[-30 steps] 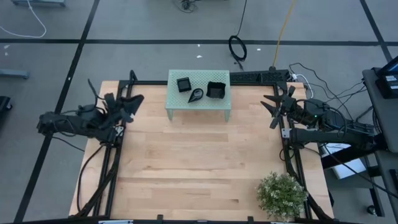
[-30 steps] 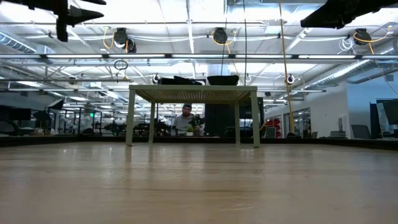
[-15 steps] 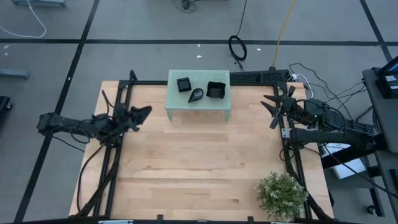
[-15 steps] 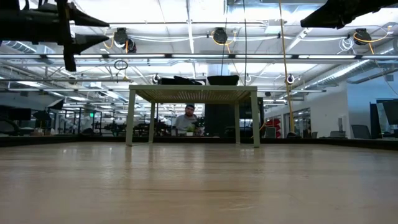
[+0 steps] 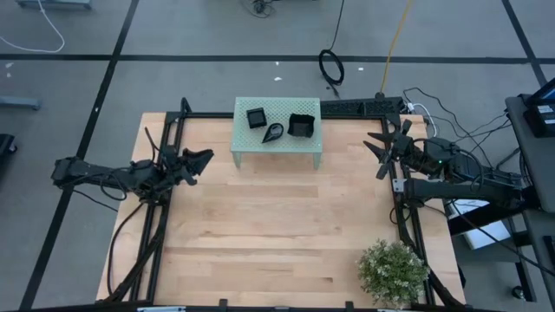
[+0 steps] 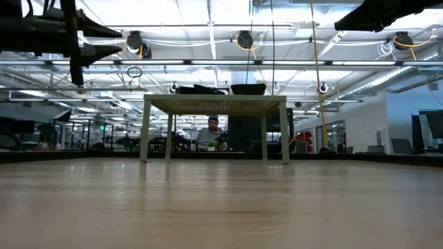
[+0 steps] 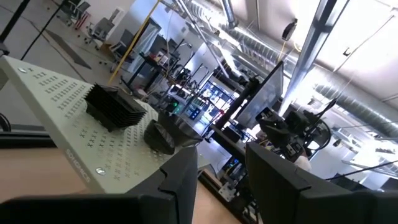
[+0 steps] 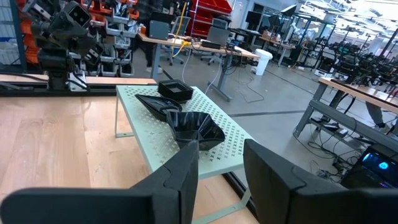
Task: Pick & Place Mini shaped plates
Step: Return to Home Position
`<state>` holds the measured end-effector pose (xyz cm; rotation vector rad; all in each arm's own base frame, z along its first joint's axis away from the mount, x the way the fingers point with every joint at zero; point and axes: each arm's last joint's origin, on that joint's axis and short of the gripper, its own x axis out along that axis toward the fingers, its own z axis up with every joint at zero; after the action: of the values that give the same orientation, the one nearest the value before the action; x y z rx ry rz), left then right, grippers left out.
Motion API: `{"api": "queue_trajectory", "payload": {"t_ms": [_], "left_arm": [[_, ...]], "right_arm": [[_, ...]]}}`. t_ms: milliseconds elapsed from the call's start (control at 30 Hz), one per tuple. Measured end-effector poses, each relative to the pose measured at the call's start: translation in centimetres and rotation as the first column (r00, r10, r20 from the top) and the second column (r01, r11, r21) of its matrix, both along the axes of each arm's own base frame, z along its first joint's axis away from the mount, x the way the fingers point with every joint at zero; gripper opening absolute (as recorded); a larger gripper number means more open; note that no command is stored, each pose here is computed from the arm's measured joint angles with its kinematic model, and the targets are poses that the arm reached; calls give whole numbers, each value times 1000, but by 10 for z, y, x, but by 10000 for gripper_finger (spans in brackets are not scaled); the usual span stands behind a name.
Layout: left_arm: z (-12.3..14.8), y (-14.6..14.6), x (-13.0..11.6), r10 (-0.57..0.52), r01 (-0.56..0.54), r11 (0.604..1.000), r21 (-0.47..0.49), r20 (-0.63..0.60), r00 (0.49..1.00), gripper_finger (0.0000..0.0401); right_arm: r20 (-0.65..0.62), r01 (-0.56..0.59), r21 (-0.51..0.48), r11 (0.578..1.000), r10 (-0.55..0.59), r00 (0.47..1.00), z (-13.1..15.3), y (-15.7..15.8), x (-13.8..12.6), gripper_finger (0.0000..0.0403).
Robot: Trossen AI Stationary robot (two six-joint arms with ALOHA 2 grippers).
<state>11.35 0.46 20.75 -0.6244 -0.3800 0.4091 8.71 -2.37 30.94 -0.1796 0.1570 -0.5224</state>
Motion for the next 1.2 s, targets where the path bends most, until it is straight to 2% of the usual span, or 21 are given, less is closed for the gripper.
{"api": "queue_trajectory", "payload": {"t_ms": [333,533,667,867,967,1067,1200], "left_arm": [[0,0,0,0,0,1000,0,-1,1000,141],[0,0,0,0,0,1000,1,-2,1000,140],[0,0,0,0,0,1000,1,-2,1000,141],[0,0,0,-1,1,1000,1,-2,1000,141],[0,0,0,-1,1,1000,1,-2,1000,141],[0,0,0,-1,1,1000,1,-2,1000,141],[0,0,0,-1,1,1000,1,-2,1000,141]], "right_arm": [[14,0,-1,1000,0,1000,-7,0,1,116],[45,0,-6,1000,0,999,-39,0,-1,116],[5,1,0,1000,-1,1000,-68,0,-2,116],[-142,-27,-127,992,8,990,-115,0,0,116],[-188,-20,-206,978,-19,982,-130,-1,1,116],[-107,-11,-257,966,-17,994,-131,-1,4,116],[135,55,-281,958,-18,991,-123,-2,5,116]]}}
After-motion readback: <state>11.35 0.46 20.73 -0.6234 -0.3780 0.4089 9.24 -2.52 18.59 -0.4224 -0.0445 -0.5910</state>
